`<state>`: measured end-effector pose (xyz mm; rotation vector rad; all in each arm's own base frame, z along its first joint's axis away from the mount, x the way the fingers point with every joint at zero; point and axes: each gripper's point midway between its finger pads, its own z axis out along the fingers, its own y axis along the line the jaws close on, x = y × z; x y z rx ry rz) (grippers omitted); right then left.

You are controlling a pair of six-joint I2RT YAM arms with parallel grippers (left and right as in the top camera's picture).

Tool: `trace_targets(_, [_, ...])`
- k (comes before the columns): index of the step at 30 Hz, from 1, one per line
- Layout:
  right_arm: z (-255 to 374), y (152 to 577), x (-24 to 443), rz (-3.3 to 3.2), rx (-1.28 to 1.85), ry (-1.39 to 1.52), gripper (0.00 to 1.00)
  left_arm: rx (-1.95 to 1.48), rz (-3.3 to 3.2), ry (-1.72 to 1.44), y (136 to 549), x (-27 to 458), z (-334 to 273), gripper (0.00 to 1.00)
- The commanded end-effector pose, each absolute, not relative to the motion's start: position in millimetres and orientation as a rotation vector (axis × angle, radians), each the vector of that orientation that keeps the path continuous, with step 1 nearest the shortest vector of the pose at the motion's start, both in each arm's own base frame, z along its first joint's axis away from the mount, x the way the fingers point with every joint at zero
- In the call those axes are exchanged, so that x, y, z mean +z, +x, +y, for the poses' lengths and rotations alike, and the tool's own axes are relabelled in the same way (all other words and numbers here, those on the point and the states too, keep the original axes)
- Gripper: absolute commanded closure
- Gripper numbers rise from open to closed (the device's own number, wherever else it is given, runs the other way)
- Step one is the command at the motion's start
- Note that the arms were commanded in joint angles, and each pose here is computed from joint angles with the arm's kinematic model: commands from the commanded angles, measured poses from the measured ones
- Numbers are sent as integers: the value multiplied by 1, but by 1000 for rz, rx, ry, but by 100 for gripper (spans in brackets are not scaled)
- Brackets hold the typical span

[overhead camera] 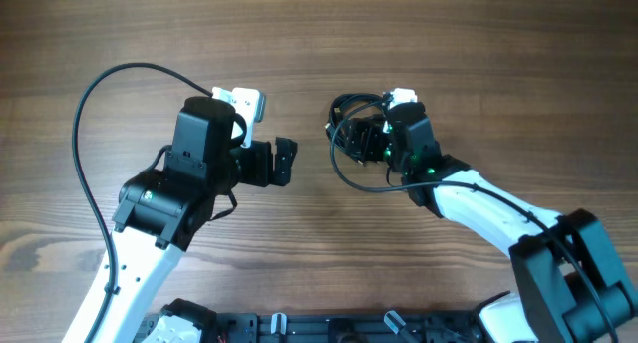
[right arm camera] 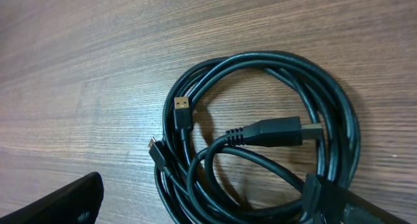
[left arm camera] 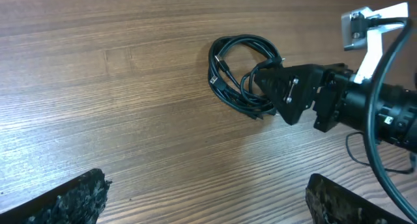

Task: Untangle cables

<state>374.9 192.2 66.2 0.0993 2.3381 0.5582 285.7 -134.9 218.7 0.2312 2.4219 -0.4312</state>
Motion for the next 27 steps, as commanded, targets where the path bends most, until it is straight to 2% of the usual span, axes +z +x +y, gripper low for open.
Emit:
trace_targets(1, [192,375,55,2355,566,154,1,-452,2408,229,287,226,-138,0])
trace_targets(11, [158,392,52,2281,300,202,1,-452,2408,229,287,226,-138,0])
trace_targets(20, [163,397,41,2276,368,296,0,-452,2407,229,287,226,-138,0])
trace_targets(27, [191,403,41,2252,544,229,0,-452,2408,229,287,226,-138,0])
